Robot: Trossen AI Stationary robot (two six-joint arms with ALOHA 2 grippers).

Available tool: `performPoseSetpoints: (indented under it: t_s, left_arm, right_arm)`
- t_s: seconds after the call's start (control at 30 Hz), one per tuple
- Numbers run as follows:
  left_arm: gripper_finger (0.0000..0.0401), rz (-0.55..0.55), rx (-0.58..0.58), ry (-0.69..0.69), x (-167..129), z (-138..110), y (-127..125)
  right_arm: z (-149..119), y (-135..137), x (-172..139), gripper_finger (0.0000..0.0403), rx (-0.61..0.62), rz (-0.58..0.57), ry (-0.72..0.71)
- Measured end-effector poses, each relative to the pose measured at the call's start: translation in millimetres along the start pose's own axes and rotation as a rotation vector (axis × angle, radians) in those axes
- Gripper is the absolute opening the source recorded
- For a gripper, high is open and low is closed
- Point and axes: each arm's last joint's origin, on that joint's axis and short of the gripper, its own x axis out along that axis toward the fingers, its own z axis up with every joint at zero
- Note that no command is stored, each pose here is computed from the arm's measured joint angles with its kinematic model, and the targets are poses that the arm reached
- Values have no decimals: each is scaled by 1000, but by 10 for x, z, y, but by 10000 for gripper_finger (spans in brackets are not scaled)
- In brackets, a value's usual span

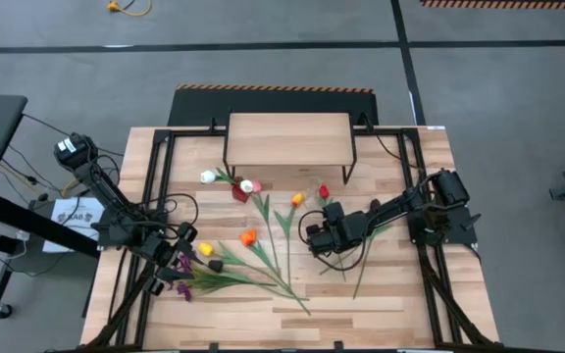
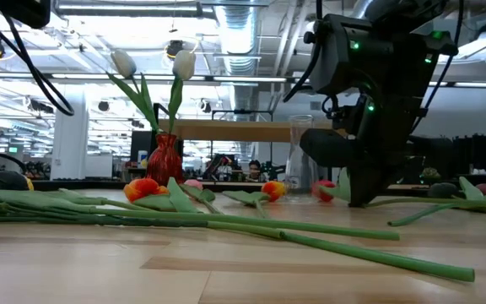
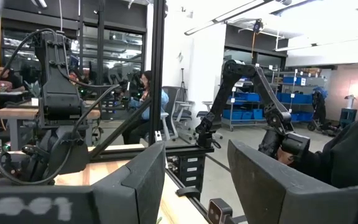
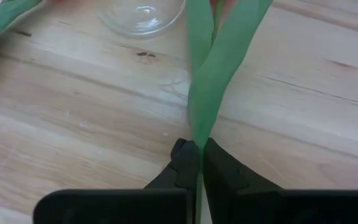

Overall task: Pick and place flowers into a vace then onto a shelf
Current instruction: Put the red flower into the red flower vase

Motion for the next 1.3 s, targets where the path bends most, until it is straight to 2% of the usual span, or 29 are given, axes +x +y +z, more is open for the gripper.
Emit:
performPoseSetpoints:
  t_s: [0.33, 0.6, 0.9, 1.3]
  left_arm:
    - [164, 0, 0, 1, 0, -2, 1]
    - [164, 0, 0, 1, 0, -2, 1]
    - [164, 0, -1, 1, 0, -2, 0]
    - [164, -4, -1, 1, 0, -2, -1]
  right_arm:
    - [-39, -115, -236, 6, -6, 1, 37]
    - [-147, -261, -540, 6, 18, 13, -110]
    - [-262, -248, -881, 7, -10, 237, -332]
    - [-314, 34, -1335, 7, -255, 563, -602]
